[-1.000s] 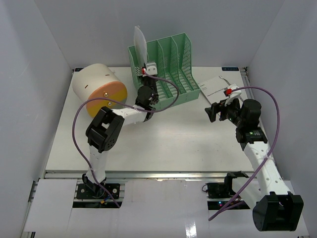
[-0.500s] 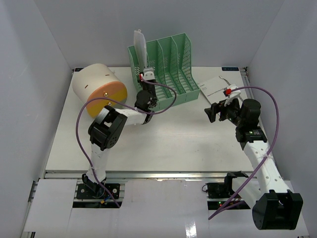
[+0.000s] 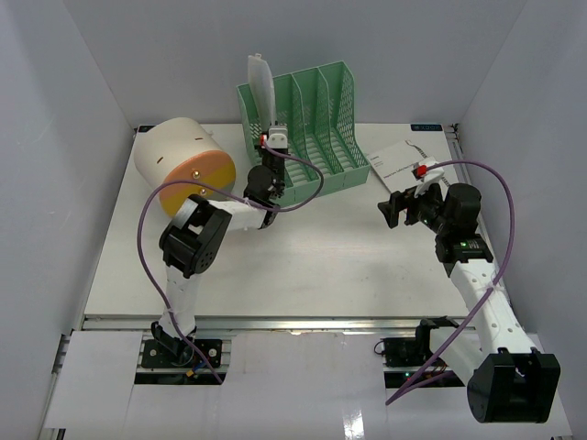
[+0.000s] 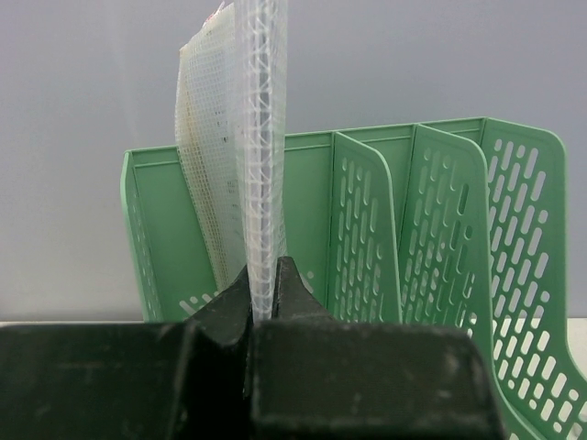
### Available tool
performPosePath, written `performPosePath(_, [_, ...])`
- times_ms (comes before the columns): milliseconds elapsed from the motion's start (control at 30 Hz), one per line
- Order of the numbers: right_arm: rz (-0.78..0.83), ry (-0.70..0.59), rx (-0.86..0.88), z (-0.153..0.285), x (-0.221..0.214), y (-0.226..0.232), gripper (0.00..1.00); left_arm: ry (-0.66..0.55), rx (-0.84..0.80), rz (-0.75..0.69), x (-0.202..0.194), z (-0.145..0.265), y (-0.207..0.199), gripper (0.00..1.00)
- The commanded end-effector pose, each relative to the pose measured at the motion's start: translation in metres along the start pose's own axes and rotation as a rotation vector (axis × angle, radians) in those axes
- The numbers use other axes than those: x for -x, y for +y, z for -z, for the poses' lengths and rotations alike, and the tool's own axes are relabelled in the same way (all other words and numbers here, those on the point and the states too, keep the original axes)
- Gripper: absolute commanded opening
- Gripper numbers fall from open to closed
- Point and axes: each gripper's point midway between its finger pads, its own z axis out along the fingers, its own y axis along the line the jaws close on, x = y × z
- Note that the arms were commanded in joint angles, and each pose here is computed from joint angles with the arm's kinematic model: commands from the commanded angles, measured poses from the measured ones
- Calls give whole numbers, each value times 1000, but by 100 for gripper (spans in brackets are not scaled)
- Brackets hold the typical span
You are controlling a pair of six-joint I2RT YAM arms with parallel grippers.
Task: Organize the desk
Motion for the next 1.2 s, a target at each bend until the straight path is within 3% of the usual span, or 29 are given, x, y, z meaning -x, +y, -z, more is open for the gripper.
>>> performPosePath(0, [15,-40,-3,-1,10,-3,90,-140,-11,56,55,-9,12,0])
performPosePath(400, [18,-35,-3,-2,7,-4,90,-30,-38,131,-5,31,13,0])
performPosePath(433, [19,-34,-3,-2,7,-4,90,-26,-45,137,-6,34,12,12])
performPosePath(533, [20,-28,0,-3,5,-3,90,-20,-78,152,-3,39,10,62])
performPosePath(633, [21,-20,4,-4,2,-4,90,-19,-126,171,13,41,6,97])
performPosePath(767, [9,5,-12,-3,-3,-11,90,-2,-184,213,34,42,-1,98])
performPosePath(800, [2,9,-20,-3,-3,-14,90,-15,-194,253,55,41,0,98])
performPosePath(867, [-35,51,-59,-3,-14,-30,90,99,-255,267,61,43,-9,98])
performPosePath(967, [-59,151,-84,-8,-32,-42,90,144,-292,324,97,41,-10,98])
performPosePath(1167, [108,345,-152,-45,-50,-91,90,300,-460,413,133,86,-17,98])
